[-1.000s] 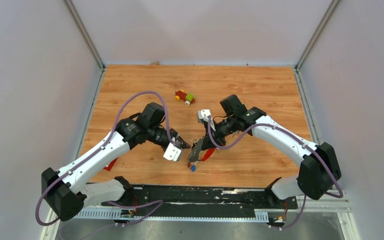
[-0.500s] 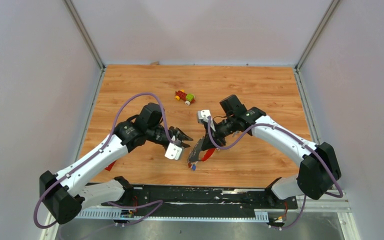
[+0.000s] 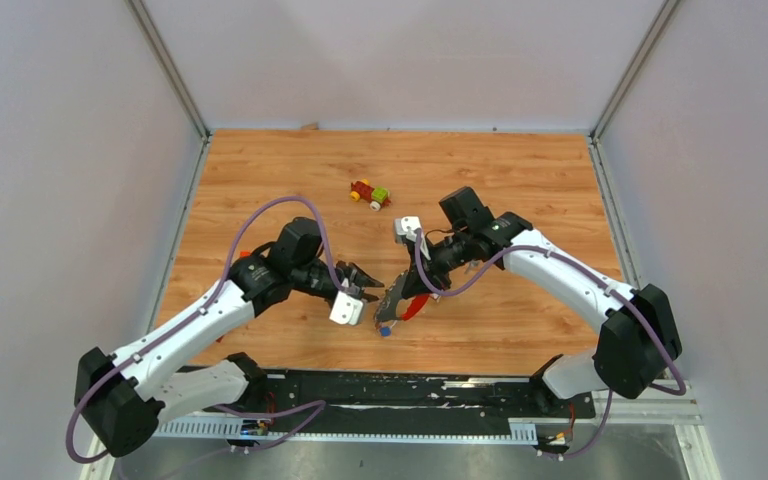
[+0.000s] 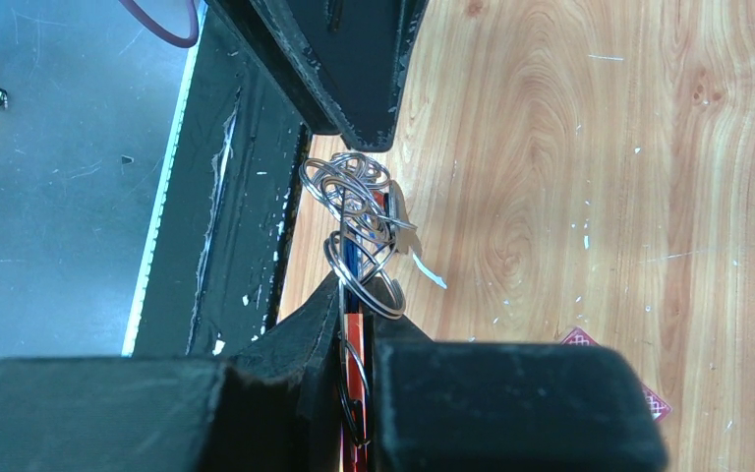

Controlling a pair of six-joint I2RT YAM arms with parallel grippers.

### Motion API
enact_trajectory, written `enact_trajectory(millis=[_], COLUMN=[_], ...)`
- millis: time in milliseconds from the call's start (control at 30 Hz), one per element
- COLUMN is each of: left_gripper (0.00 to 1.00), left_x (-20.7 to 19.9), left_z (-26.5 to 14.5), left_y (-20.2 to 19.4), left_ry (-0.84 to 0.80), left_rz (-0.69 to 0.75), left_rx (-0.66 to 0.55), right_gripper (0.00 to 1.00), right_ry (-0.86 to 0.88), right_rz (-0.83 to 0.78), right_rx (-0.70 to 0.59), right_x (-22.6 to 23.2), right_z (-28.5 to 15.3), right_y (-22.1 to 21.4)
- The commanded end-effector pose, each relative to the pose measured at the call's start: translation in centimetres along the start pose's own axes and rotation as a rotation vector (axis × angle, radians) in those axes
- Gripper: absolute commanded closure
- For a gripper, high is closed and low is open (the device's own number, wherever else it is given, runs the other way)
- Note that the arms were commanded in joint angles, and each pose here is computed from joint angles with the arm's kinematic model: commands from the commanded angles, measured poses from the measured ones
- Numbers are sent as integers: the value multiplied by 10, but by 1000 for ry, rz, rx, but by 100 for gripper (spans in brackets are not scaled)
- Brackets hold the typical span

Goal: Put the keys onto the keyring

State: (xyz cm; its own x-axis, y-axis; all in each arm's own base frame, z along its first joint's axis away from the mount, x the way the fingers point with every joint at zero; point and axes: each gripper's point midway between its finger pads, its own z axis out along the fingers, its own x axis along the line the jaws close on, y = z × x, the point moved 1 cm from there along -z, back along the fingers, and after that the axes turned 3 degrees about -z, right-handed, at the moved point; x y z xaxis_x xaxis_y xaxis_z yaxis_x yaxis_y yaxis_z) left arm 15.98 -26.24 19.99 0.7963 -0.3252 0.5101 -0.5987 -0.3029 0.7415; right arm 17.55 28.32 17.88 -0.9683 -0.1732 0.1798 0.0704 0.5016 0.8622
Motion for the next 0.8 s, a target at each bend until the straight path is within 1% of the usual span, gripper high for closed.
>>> enact_trajectory(millis=[0, 167, 300, 433, 767], left_gripper=[61, 61, 61, 56, 49], left_x=[4, -1, -11, -20, -15], left_z=[-6, -7, -3, -1, 10], left_y=[3, -6, -12, -15, -8], left_ry=[30, 23, -1, -29, -31], left_rz=[76, 122, 147, 179, 183], left_rx=[9, 44, 42, 28, -25], right_gripper=[100, 100, 100, 100, 100], right_ry=[-3, -3, -1, 1, 7], right_rz=[-55, -55, -51, -48, -39], right_rx=[-62, -59, -59, -56, -48], right_x=[-1, -2, -2, -2, -4], right_z=[-7, -7, -6, -6, -4], right_y=[26, 25, 25, 24, 21])
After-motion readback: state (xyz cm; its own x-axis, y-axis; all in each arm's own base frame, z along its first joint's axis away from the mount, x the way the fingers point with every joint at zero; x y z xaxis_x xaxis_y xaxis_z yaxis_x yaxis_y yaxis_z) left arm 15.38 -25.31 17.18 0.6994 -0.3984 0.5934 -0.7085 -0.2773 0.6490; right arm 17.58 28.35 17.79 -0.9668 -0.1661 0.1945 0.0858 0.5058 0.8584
